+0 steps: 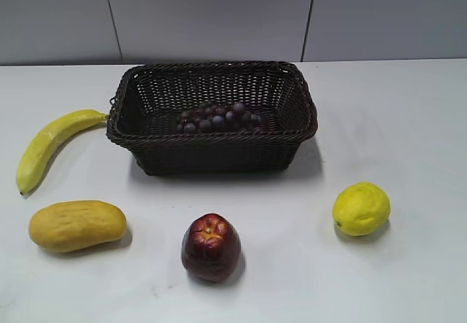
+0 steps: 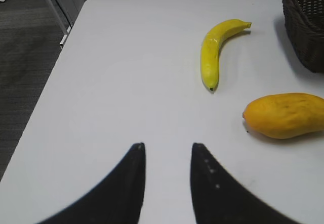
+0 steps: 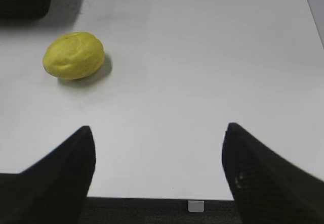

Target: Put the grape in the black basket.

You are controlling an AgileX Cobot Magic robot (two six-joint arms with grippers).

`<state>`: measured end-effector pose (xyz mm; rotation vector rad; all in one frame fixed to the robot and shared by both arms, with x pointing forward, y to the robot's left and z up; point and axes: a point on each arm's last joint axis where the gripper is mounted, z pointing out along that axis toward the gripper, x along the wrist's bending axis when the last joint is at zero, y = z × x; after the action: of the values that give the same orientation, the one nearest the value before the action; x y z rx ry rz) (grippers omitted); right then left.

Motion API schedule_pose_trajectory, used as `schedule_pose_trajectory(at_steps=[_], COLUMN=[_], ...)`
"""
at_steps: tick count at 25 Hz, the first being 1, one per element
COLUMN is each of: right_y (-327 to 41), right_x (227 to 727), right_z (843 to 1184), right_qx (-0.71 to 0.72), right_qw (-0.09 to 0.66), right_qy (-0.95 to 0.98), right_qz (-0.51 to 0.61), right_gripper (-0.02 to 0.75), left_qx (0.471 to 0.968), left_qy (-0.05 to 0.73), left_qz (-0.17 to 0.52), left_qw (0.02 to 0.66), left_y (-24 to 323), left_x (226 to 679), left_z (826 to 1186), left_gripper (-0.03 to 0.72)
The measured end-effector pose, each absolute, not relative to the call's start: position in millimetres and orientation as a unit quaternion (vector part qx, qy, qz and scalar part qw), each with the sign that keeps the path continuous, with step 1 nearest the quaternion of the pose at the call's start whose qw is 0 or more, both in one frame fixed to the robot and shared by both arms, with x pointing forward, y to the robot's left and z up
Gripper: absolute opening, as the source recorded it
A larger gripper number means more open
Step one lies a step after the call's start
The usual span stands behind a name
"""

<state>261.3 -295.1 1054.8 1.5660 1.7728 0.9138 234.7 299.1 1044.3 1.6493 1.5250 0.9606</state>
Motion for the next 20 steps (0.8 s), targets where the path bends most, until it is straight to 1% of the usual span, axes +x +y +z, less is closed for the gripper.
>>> schedule_pose_trajectory(at_steps=[5, 12, 20], right_y=[-295.7, -298.4, -298.6], right_x=[256.9, 234.5, 232.3], right_z=[1055.4, 1056.5, 1056.5], right_qx=[0.585, 0.561, 0.559], right_qw=[0.307, 0.347, 0.351], right_qy=[0.662, 0.636, 0.633], right_qz=[0.353, 0.400, 0.405], right_gripper=[0.591, 0.591, 0.590], left_qx=[0.634, 0.634, 0.634], left_qy=[0.587, 0.587, 0.587], left_qz=[0.369, 0.369, 0.369], left_qw=[0.342, 0.342, 0.342], left_y=[299.1, 299.1, 299.1], left_x=[234.7, 234.7, 234.7], left_z=[1044.3, 1044.3, 1044.3], left_gripper=[0.230, 0.232, 0.236])
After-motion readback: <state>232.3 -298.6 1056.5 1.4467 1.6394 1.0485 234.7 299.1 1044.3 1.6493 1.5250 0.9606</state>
